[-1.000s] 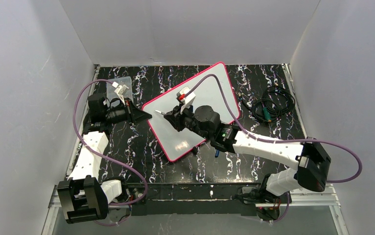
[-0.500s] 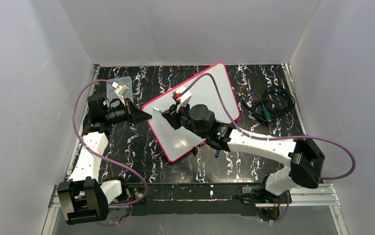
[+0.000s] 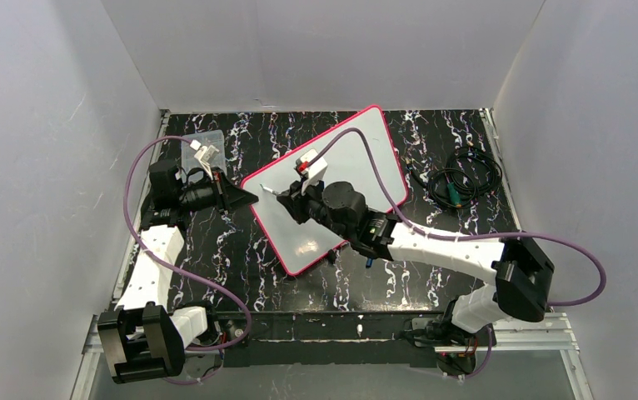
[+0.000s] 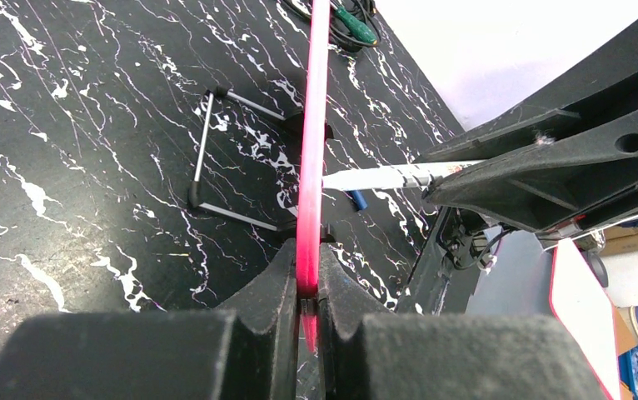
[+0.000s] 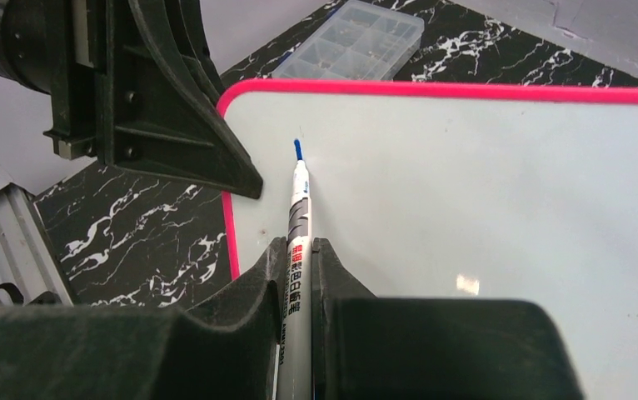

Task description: Write a sentence on the whiteboard

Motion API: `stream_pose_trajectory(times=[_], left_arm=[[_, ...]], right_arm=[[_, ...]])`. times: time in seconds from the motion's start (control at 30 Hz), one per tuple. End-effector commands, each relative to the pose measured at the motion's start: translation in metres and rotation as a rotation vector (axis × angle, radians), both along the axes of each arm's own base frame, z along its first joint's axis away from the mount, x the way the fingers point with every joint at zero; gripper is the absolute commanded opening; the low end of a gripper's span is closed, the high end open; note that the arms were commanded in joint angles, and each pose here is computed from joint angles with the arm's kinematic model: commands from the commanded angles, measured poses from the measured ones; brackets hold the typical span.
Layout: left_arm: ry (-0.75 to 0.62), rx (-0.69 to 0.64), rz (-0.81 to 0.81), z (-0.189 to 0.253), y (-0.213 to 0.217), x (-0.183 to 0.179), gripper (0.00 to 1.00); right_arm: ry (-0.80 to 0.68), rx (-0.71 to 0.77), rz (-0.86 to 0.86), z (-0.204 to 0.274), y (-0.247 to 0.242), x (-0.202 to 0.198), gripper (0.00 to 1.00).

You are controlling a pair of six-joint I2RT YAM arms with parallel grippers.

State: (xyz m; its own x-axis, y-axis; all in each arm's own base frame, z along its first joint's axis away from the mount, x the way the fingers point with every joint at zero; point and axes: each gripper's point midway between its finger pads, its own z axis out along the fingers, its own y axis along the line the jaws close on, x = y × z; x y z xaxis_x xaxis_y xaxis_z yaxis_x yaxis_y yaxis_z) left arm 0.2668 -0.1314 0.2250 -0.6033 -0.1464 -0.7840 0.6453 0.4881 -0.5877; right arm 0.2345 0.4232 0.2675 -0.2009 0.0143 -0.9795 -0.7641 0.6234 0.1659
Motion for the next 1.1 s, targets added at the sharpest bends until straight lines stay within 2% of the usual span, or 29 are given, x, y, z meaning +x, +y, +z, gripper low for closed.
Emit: stream_pose_trajectory(times=[0.0, 0.23, 0.5, 0.7, 1.07], left_arm=[[-0.078, 0.015, -0.018, 0.014, 0.000, -0.004, 0.00], [-0.077, 0.018, -0.016, 0.014, 0.000, -0.003, 0.00], [-0.074, 0.019, -0.016, 0.013, 0.000, -0.003, 0.00], [-0.073, 0.020, -0.015, 0.013, 0.000, -0.003, 0.00], [-0.074, 0.019, -0.019, 0.012, 0.000, -0.004, 0.00]], right_arm=[[0.034, -0.031, -0.036, -0.014, -0.014, -0.003, 0.01], [0.048, -0.041, -0.009, -0.021, -0.014, -0.012, 0.01], [0.006, 0.041, 0.017, 0.016, -0.018, -0.022, 0.01], [-0.047, 0.104, -0.006, 0.041, -0.016, -0.015, 0.01], [-0.087, 0.112, 0.010, 0.046, 0.005, -0.007, 0.01]])
